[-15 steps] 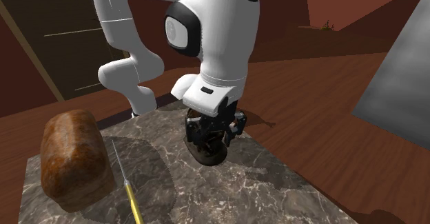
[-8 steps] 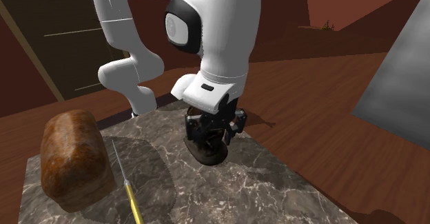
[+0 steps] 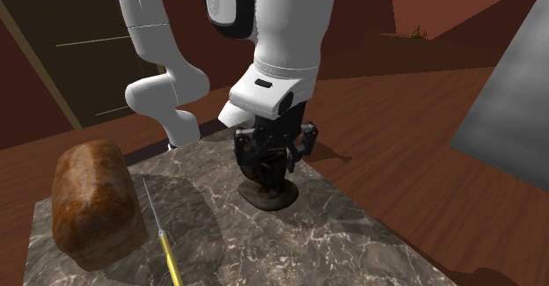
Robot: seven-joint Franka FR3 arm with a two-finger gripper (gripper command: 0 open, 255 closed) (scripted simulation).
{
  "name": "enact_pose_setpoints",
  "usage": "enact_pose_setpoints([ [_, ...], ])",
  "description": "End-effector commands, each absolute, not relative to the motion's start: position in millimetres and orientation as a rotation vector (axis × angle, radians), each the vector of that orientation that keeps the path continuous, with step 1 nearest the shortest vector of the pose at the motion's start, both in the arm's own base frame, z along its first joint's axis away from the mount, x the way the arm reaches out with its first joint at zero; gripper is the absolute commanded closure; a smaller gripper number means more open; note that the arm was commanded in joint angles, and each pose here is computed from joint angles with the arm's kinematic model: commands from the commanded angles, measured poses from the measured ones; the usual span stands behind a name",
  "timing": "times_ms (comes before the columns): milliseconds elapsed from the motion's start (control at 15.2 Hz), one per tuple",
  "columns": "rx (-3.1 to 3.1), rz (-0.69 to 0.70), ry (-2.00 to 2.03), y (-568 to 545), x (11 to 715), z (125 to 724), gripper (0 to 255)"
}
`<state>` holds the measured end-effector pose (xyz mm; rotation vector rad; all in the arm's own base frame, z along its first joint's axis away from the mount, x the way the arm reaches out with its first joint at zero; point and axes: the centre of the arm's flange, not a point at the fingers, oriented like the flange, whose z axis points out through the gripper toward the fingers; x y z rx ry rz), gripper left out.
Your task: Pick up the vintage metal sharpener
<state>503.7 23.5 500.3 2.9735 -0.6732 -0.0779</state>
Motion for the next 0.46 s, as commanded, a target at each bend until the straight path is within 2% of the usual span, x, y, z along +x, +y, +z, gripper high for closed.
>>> enact_pose_setpoints([
  [0, 2.974, -0.077, -0.673, 23.9, 503.5, 512.3, 255],
  [396, 2.974, -0.077, -0.673, 23.9, 503.5, 534.2, 255],
])
